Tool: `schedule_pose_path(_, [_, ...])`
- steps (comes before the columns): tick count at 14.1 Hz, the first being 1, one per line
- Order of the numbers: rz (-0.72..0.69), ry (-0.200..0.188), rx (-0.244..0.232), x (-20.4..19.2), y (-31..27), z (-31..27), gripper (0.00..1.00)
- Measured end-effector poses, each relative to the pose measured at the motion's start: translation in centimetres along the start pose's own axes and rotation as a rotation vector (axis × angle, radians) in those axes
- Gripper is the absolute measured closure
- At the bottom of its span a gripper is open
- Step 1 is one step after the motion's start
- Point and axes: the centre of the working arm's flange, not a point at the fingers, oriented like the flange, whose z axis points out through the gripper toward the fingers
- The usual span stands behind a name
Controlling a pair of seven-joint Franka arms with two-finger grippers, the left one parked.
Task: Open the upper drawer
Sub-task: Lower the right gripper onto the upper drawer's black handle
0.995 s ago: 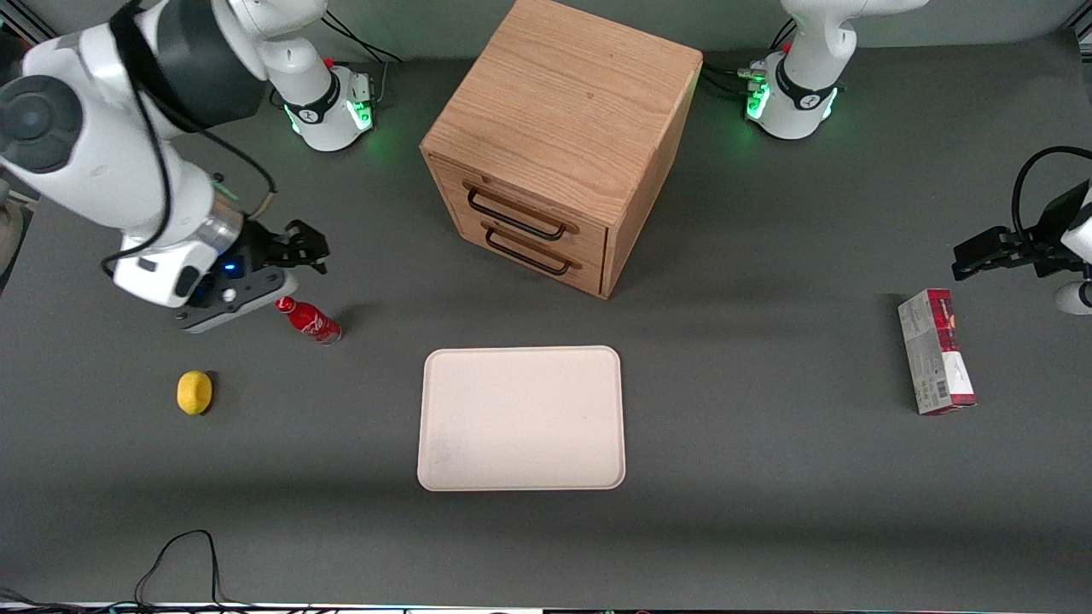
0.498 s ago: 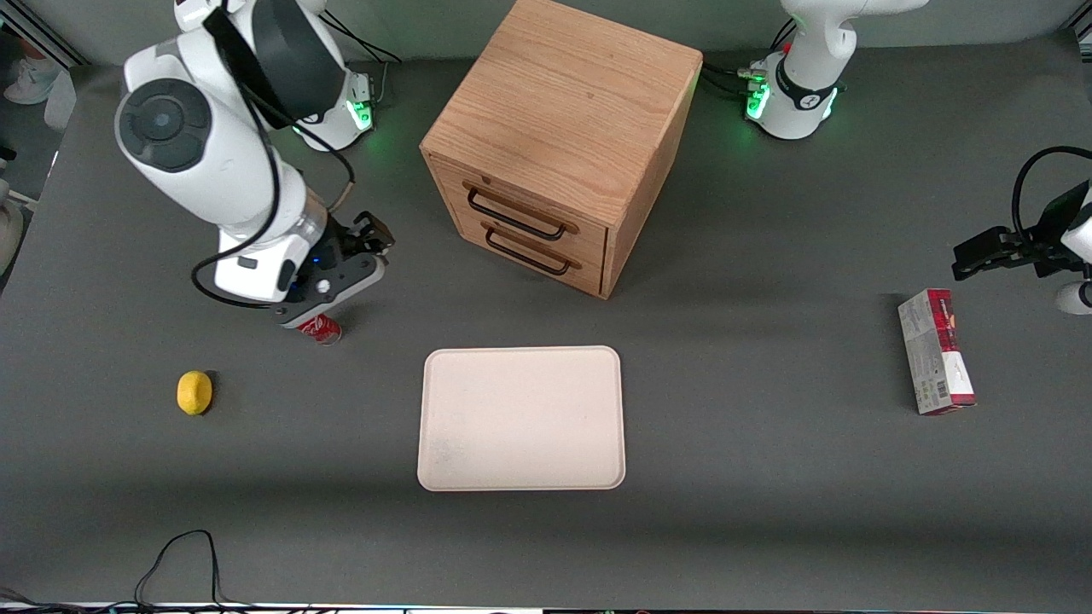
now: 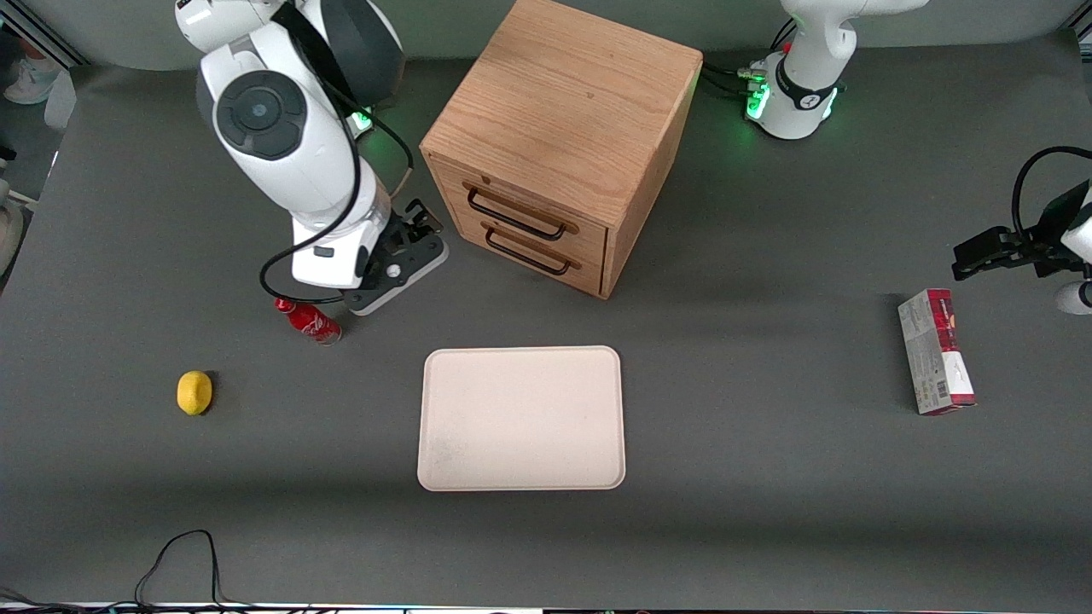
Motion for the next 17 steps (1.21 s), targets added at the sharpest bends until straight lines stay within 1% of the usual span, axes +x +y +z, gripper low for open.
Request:
schedule_pose_path(2, [-0.014, -0.008, 0.003, 0.9, -0.8, 0.9, 0.0])
schedule_pose_path(4, [-0.034, -0.024, 0.01, 1.8, -1.8, 2.2, 0.0])
schedule_pose_path(7, [-0.07, -0.045, 0.03, 2.9, -4.0, 4.0, 0.0])
schedule_pose_path(10, [-0.085, -0.053, 0.08, 3.9, -5.4, 5.3, 0.0])
schedule_pose_path(14, [-0.074, -0.062, 0.151, 5.0, -5.9, 7.1, 0.0])
schedule_pose_path(17, [-0.071, -0.072, 0.183, 5.6, -6.1, 8.2, 0.0])
